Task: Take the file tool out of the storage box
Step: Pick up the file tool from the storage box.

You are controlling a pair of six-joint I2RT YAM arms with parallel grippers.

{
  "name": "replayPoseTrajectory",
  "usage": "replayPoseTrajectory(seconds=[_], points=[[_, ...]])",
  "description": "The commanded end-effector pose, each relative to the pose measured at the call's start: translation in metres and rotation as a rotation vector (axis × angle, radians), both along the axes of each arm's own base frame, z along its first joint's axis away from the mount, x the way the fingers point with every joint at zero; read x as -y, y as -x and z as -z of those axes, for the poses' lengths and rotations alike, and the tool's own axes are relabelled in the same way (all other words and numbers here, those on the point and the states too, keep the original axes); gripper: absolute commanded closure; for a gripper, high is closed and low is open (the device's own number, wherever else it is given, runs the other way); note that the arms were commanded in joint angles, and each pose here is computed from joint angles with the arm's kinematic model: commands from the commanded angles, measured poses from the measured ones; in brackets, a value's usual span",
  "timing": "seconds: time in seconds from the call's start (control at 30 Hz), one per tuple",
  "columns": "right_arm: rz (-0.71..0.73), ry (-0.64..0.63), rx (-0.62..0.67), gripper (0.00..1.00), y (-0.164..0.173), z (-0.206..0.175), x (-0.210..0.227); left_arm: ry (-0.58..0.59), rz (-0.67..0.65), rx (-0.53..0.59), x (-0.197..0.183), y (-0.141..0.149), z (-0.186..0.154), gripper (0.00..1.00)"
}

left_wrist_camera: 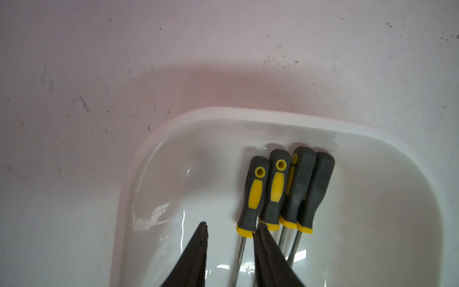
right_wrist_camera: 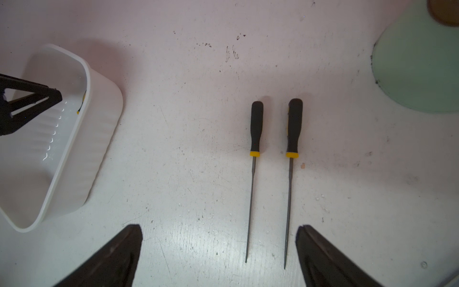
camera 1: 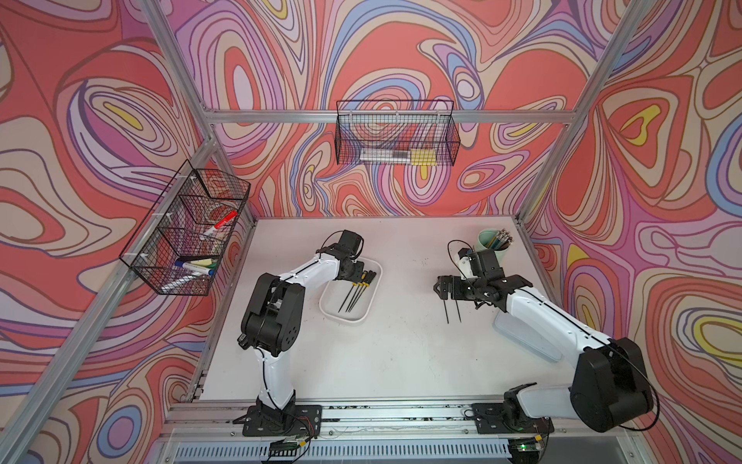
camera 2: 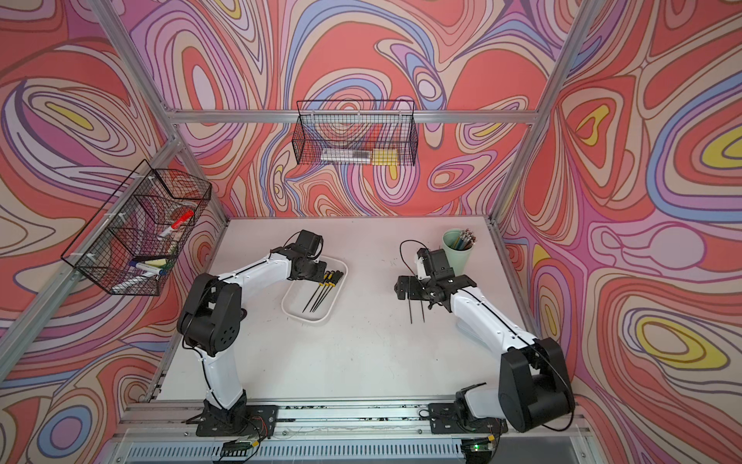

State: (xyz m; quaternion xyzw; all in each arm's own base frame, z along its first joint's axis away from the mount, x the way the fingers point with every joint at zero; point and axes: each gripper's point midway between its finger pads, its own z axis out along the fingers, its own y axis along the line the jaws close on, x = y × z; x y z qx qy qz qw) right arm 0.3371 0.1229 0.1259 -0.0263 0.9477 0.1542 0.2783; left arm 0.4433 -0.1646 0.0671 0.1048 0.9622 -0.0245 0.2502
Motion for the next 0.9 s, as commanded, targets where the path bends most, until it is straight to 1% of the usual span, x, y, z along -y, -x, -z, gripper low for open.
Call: replayPoseTrajectory(seconds=[0.0, 0.23, 0.43, 0.6, 0.87], points=[[0.007, 0.010, 0.019, 0.02, -0.001, -0.007, 0.003, -0.003, 0.047, -0.007, 0.008, -0.009, 0.004, 0.65], [0.009, 0.016, 0.017, 0.02, -0.002, -0.005, 0.004, 0.034, 0.085, -0.034, 0.018, -0.010, 0.011, 0.65], [0.007, 0.024, 0.010, 0.02, -0.002, -0.001, 0.005, 0.029, 0.086, -0.071, 0.018, -0.006, 0.023, 0.65], [0.009, 0.031, 0.011, 0.02, 0.000, 0.001, 0.006, 0.011, 0.076, -0.086, 0.016, -0.007, 0.029, 0.65], [0.008, 0.032, 0.014, 0.02, 0.000, -0.001, 0.007, -0.033, 0.040, -0.118, 0.008, -0.006, 0.040, 0.68]])
